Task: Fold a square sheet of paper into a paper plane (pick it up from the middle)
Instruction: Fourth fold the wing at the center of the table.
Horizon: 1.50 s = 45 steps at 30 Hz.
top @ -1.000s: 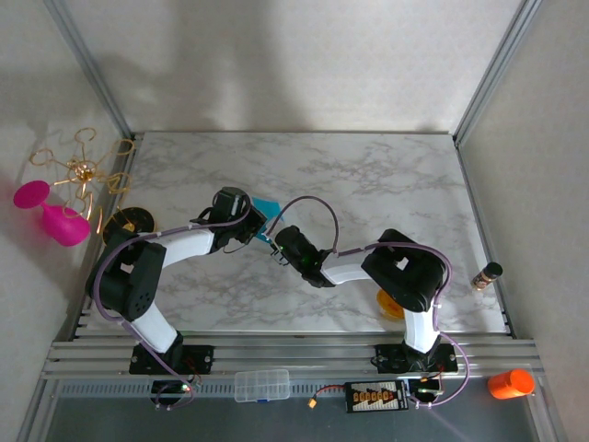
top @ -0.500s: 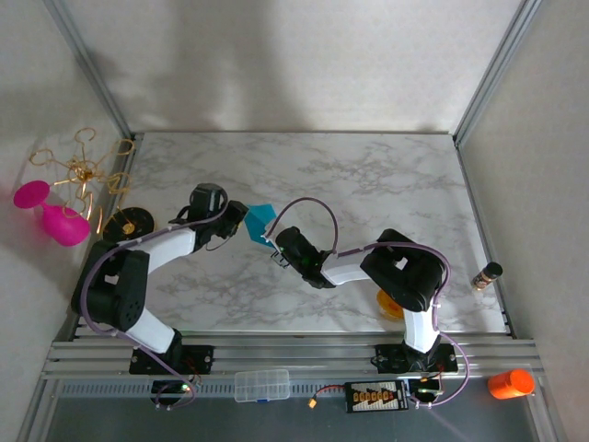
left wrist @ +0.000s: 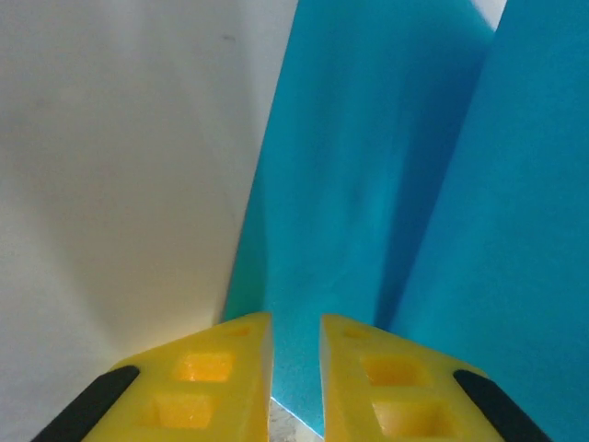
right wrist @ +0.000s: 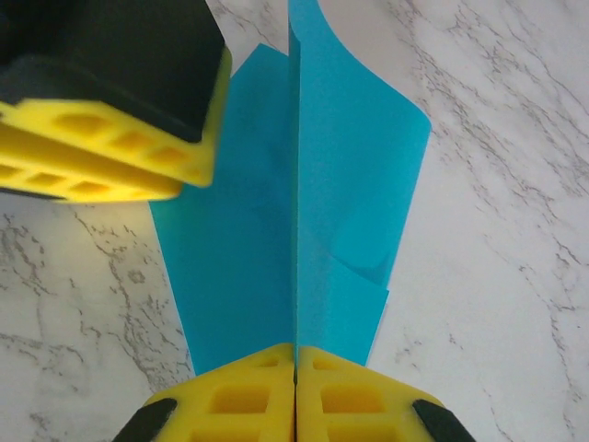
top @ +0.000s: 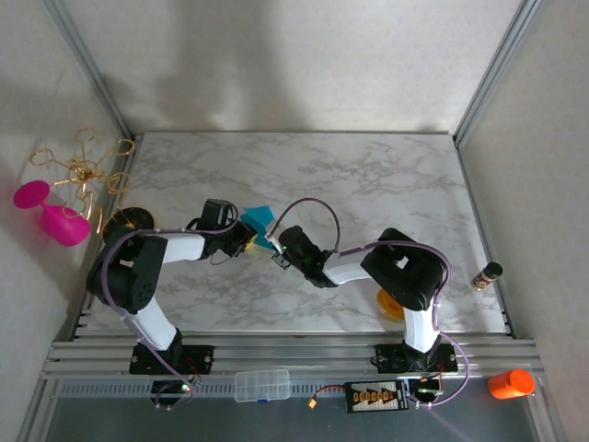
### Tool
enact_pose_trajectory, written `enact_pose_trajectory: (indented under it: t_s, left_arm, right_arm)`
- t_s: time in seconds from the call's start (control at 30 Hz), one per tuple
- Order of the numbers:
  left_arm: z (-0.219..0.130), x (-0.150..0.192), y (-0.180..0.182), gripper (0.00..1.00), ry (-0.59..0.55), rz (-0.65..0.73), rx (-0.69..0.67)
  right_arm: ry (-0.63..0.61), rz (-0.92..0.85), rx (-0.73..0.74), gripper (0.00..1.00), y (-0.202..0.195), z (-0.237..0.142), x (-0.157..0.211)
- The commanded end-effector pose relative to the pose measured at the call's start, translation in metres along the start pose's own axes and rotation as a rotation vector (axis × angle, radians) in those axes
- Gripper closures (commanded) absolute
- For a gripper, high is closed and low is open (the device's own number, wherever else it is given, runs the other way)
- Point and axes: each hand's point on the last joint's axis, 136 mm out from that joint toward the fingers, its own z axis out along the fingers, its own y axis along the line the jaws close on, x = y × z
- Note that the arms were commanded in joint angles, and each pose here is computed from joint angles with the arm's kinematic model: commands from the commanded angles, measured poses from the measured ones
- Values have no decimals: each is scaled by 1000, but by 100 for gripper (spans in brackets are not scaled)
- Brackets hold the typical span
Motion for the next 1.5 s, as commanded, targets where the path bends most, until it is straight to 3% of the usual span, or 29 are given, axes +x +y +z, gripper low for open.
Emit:
enact_pose_trajectory:
  t_s: [0.0,0.33,0.77,1.47]
  left_arm:
    - [7,-1,-14,80,16,43,36]
    - [10,-1,6,82,5,39,-37]
    - [-5,-2,-23,81,-10,72,39]
    - [9,2,-22,80,25,68,40]
  right_arm:
    - [-3,33,-29,91,0,-1,3]
    - [4,127,-138,90,0,-1,3]
    - [15,250,-247,94,-1,1,4]
    - [52,385,-405,96,3,4,8]
